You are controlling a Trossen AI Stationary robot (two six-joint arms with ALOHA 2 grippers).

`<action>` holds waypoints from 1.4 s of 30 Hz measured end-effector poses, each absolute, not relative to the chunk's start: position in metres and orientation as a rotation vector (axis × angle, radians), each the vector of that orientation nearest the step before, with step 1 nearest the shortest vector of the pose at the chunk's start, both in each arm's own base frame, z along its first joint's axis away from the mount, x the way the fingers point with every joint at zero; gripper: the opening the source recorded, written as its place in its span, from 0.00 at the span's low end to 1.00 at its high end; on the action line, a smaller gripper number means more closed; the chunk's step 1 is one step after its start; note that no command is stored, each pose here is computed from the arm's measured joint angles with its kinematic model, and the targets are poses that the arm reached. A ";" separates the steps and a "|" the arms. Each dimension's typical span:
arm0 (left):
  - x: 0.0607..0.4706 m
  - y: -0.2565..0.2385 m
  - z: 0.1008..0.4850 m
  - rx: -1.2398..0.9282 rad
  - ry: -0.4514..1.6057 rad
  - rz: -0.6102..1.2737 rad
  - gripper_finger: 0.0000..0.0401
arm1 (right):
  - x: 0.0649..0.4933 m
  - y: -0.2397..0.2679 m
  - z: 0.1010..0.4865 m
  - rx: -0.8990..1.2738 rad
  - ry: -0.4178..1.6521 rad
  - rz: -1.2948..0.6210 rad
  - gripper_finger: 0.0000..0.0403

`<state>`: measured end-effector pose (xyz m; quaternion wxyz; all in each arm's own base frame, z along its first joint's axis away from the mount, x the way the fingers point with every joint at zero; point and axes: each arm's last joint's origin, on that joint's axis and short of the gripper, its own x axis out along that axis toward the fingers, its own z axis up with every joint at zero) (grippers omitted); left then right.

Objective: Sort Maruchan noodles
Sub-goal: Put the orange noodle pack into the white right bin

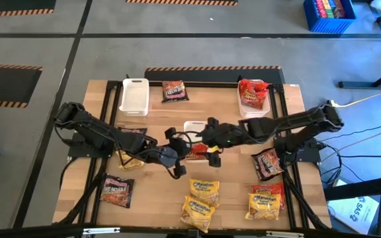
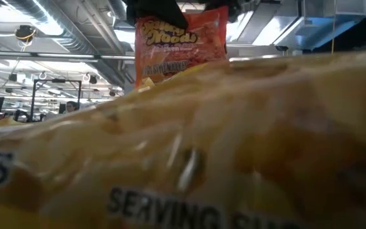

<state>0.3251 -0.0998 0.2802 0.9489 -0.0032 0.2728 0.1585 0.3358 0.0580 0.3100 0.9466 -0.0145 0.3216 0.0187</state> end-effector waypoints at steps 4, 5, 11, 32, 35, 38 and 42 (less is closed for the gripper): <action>0.326 -0.100 0.282 0.005 0.538 0.321 0.00 | 0.349 0.053 0.298 0.001 0.717 0.075 0.80; 0.326 -0.100 0.281 0.009 0.542 0.321 0.00 | 0.352 0.054 0.294 0.002 0.727 0.080 0.80; 0.326 -0.100 0.282 0.028 0.537 0.331 0.00 | 0.358 0.055 0.282 -0.005 0.765 0.082 0.70; 0.315 -0.104 0.293 0.054 0.526 0.303 0.22 | 0.346 0.054 0.289 -0.086 0.798 0.118 0.19; 0.303 -0.106 0.300 0.071 0.549 0.290 0.25 | 0.334 0.050 0.298 -0.105 0.823 0.070 0.19; 0.290 -0.109 0.304 0.100 0.585 0.273 0.25 | 0.316 0.047 0.311 -0.122 0.840 0.030 0.19; 0.281 -0.116 0.296 0.152 0.677 0.253 0.25 | 0.286 0.037 0.322 -0.157 0.882 -0.057 0.19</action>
